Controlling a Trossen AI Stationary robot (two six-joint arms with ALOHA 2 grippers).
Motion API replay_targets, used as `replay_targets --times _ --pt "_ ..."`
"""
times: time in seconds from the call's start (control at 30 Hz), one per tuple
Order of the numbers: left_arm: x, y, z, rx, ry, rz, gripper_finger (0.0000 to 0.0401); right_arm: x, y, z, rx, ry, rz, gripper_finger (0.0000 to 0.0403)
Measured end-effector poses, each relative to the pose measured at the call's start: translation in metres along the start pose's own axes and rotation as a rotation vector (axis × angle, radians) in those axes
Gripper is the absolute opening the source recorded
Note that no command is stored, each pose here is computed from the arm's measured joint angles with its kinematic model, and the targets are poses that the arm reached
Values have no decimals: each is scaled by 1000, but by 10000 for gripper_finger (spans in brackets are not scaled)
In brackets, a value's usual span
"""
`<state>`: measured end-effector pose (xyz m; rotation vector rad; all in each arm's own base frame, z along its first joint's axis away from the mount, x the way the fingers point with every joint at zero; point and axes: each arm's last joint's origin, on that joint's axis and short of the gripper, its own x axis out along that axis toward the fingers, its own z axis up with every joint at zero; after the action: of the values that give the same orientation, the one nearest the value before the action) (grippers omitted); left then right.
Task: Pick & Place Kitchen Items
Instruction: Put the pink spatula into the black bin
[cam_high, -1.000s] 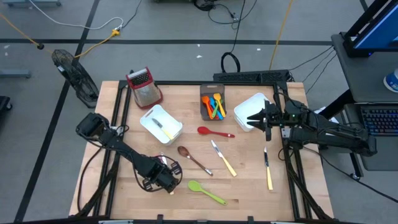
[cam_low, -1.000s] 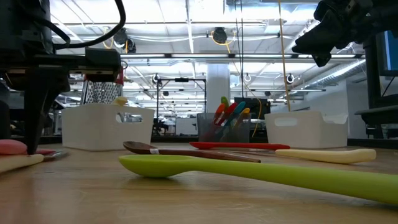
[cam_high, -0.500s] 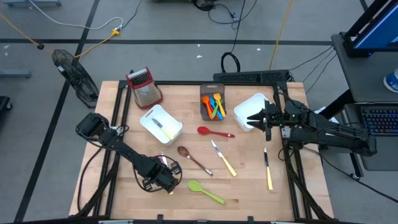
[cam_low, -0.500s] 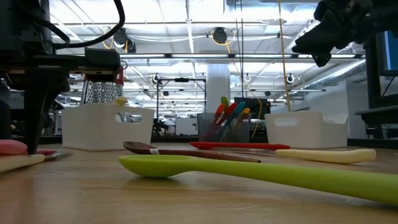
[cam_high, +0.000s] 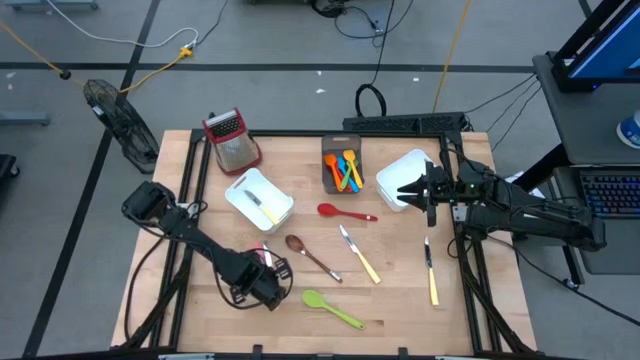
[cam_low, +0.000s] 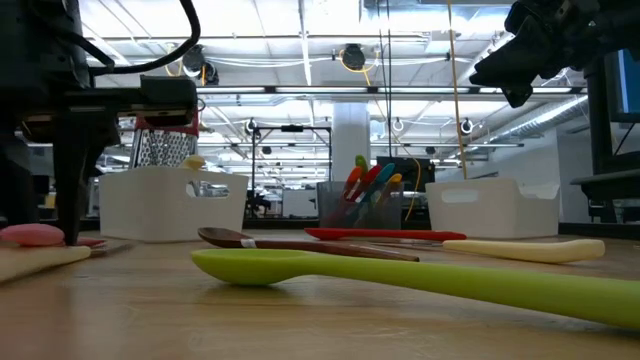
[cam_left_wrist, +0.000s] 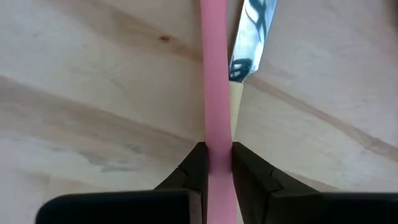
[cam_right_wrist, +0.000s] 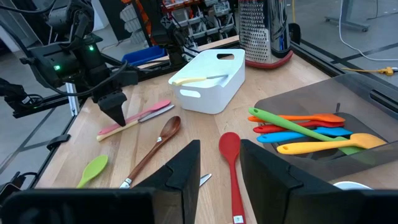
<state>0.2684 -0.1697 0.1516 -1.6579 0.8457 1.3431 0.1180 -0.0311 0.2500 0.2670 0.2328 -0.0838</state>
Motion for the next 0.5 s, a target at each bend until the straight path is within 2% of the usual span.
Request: replay_targets --times 0.5 --pt "0 3 -6 43 0 -67 49 0 0 0 0 0 0 105"
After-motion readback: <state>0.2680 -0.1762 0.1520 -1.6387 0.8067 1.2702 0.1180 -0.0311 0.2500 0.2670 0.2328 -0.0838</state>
